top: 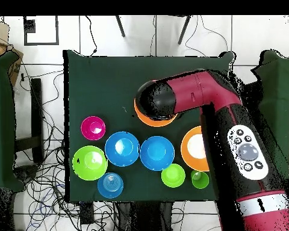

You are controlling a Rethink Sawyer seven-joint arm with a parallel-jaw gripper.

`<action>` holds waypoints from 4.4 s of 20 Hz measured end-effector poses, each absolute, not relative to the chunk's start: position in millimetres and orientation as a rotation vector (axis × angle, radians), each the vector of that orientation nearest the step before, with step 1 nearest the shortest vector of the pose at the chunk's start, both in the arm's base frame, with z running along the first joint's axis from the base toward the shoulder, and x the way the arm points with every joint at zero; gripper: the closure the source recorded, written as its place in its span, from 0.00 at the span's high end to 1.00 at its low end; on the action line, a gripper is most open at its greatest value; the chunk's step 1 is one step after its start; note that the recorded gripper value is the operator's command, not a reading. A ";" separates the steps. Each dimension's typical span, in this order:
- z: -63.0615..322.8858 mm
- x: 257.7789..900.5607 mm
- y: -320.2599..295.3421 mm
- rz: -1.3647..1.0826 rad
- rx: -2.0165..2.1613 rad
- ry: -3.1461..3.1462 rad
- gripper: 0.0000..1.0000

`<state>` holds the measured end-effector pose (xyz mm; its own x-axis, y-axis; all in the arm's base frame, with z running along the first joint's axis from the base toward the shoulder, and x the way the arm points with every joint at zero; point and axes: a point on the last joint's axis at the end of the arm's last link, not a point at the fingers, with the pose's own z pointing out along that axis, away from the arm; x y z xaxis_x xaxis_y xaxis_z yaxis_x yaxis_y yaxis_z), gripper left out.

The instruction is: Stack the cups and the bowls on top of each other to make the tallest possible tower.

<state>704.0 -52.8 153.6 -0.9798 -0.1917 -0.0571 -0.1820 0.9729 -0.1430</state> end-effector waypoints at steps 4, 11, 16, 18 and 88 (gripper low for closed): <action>151.7 701.1 -55.0 -0.211 -0.285 3.057 1.00; 146.0 694.2 -58.2 -0.198 -0.283 3.076 1.00; 133.7 686.8 -60.0 -0.171 -0.325 3.125 1.00; 127.5 681.7 -60.4 -0.155 -0.381 3.159 1.00; 65.0 579.5 -110.1 0.016 -1.129 3.068 1.00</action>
<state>579.5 -110.1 65.0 -0.7544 -0.6462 0.1157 -0.6449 0.7624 0.0528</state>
